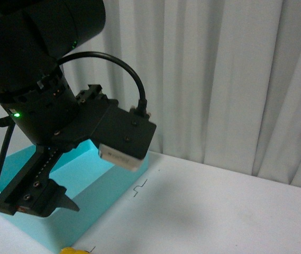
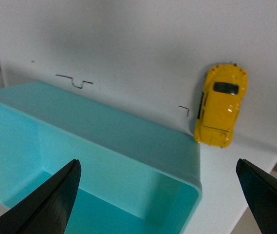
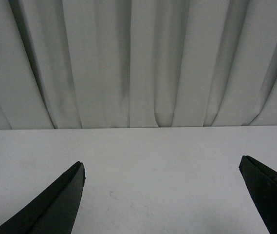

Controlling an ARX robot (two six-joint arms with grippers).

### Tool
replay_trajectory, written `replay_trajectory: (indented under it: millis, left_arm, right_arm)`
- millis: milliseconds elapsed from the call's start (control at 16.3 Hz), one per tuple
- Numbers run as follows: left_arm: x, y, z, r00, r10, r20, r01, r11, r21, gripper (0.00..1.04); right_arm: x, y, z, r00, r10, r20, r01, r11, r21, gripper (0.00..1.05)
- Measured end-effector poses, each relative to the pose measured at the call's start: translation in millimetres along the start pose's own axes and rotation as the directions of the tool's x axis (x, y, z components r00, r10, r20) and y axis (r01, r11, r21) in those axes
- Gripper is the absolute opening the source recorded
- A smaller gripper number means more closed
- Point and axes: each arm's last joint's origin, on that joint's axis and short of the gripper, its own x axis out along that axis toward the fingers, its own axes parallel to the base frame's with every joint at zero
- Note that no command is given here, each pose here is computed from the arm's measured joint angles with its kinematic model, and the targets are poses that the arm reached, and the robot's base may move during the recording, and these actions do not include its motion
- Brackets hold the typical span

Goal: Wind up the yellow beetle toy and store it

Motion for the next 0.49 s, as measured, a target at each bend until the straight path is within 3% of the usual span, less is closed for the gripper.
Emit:
replay_trajectory:
  millis: [62,185,492]
  left_arm:
    - [4.5,0.7,10.0,1.000,-0.026,-0.015,0.027,0.994,0.102,0.98]
    - [17.8,-2.7,21.2,0.995,-0.096,-0.027,0.099,0.983,0.157,0.98]
    - [62.8,-24.9,9.8,0.977,-0.196,-0.084,0.194,0.980,-0.031,0.98]
  right_arm:
    - [0.0,0.0,0.0,1.000,0.000,0.000,0.000,1.000,0.000,0.98]
    - [0.0,0.0,0.0,1.000,0.000,0.000,0.000,1.000,0.000,0.98]
    - [0.0,0.0,0.0,1.000,0.000,0.000,0.000,1.000,0.000,0.98]
